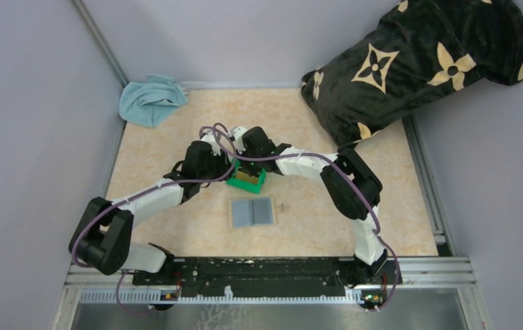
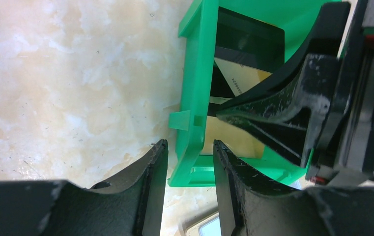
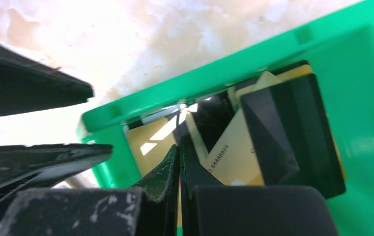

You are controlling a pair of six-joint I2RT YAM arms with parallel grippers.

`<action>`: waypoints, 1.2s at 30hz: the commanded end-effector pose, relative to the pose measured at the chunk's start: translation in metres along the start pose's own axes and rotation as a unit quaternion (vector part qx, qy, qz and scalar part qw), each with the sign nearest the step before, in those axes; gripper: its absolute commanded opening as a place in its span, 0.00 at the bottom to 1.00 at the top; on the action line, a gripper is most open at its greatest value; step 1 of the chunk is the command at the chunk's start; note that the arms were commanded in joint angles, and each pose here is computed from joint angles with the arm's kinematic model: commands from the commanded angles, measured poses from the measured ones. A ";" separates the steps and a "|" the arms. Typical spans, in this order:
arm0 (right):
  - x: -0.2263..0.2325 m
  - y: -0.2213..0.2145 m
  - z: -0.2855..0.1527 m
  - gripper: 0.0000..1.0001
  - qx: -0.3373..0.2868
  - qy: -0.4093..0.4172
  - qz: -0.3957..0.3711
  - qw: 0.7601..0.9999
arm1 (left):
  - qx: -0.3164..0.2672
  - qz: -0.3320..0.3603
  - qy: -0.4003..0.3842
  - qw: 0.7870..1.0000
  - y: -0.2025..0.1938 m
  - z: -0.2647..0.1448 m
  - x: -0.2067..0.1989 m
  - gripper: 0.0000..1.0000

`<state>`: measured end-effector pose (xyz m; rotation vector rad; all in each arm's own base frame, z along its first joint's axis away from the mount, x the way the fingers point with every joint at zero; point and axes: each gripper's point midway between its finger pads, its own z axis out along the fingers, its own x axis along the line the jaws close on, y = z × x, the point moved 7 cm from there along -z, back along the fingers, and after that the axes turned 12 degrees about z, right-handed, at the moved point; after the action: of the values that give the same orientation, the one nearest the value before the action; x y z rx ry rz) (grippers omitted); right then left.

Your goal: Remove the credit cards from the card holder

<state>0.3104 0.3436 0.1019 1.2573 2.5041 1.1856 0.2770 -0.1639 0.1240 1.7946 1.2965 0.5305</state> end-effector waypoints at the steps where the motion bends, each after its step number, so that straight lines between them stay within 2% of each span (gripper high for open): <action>1: -0.013 0.030 -0.010 0.00 -0.051 -0.052 0.013 0.997 | -0.006 -0.004 -0.002 1.000 0.002 -0.001 0.001 0.46; 12: -0.037 0.042 -0.028 0.00 -0.081 -0.118 0.029 0.989 | -0.005 -0.001 -0.008 1.000 0.001 -0.002 0.000 0.46; 19: -0.004 0.058 -0.072 0.00 -0.138 -0.008 0.025 0.990 | -0.028 -0.006 -0.027 0.999 0.009 -0.014 -0.005 0.47; 23: 0.010 0.063 -0.112 0.00 -0.189 0.027 0.036 0.981 | -0.032 -0.046 -0.061 0.997 -0.004 -0.018 -0.012 0.50; 25: 0.015 0.058 -0.128 0.14 -0.201 0.040 0.041 0.978 | -0.015 -0.076 -0.101 0.992 -0.019 -0.021 -0.021 0.66; 26: 0.016 0.050 -0.134 0.24 -0.200 0.049 0.045 0.978 | -0.009 -0.082 -0.127 0.988 -0.026 -0.023 -0.026 0.66; 27: 0.020 0.043 -0.139 0.32 -0.198 0.066 0.049 0.977 | 0.001 -0.093 -0.138 0.986 -0.034 -0.025 -0.029 0.65; 28: 0.024 0.035 -0.144 0.35 -0.193 0.089 0.052 0.976 | 0.004 -0.092 -0.150 0.984 -0.040 -0.027 -0.036 0.64; 31: 0.040 -0.002 -0.148 0.30 -0.157 0.128 0.056 0.978 | 0.009 -0.042 -0.162 0.986 -0.059 -0.038 -0.063 0.64; 33: 0.048 -0.031 -0.144 0.26 -0.136 0.113 0.054 0.983 | 0.016 -0.023 -0.176 0.984 -0.068 -0.044 -0.079 0.61; 34: 0.051 -0.046 -0.142 0.25 -0.125 0.105 0.058 0.985 | 0.021 -0.027 -0.182 0.983 -0.073 -0.046 -0.083 0.57; 36: 0.056 -0.070 -0.138 0.25 -0.110 0.099 0.074 0.986 | 0.026 -0.038 -0.201 0.978 -0.083 -0.049 -0.088 0.29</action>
<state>0.2080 0.2748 0.1865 1.2774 2.3106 1.6642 0.1690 -0.2093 0.0917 1.8425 1.1165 0.1121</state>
